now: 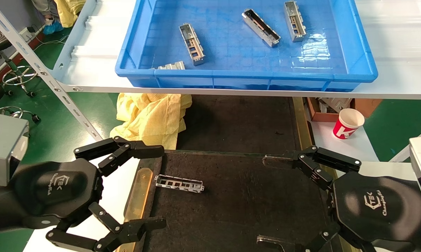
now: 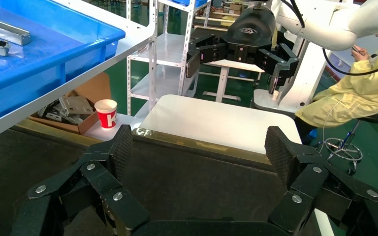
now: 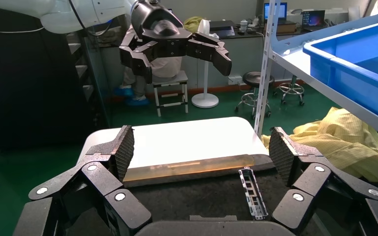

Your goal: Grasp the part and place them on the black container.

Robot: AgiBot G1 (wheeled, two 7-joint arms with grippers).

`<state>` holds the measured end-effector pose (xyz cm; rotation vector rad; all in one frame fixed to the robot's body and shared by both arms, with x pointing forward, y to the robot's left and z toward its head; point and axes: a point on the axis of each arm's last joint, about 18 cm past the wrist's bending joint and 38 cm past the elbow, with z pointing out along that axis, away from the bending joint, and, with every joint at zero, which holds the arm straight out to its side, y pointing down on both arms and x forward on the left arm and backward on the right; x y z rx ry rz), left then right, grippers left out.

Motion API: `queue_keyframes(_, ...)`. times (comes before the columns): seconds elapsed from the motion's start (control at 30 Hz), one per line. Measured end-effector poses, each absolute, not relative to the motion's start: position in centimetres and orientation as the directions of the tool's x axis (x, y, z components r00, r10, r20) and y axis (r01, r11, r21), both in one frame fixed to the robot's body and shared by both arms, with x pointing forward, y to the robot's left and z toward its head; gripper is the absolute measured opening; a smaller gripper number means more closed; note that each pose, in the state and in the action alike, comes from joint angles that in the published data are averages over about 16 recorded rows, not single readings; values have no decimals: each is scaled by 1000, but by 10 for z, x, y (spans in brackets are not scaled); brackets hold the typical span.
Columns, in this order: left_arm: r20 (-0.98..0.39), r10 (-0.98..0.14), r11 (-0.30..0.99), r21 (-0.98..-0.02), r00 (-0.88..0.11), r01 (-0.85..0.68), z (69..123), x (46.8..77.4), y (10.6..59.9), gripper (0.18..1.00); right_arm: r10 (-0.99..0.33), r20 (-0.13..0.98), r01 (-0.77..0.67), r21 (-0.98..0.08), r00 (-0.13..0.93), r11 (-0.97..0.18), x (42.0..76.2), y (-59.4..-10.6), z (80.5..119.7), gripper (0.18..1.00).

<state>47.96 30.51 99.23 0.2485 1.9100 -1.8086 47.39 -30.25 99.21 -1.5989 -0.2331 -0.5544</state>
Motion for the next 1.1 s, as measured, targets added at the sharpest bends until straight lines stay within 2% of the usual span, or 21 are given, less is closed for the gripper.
queue_keyframes(1.1,-467,-200,103,-884,-861,456,992,480,305,1001,-178,477,464,-879,860,-111,476,-302,992,1001)
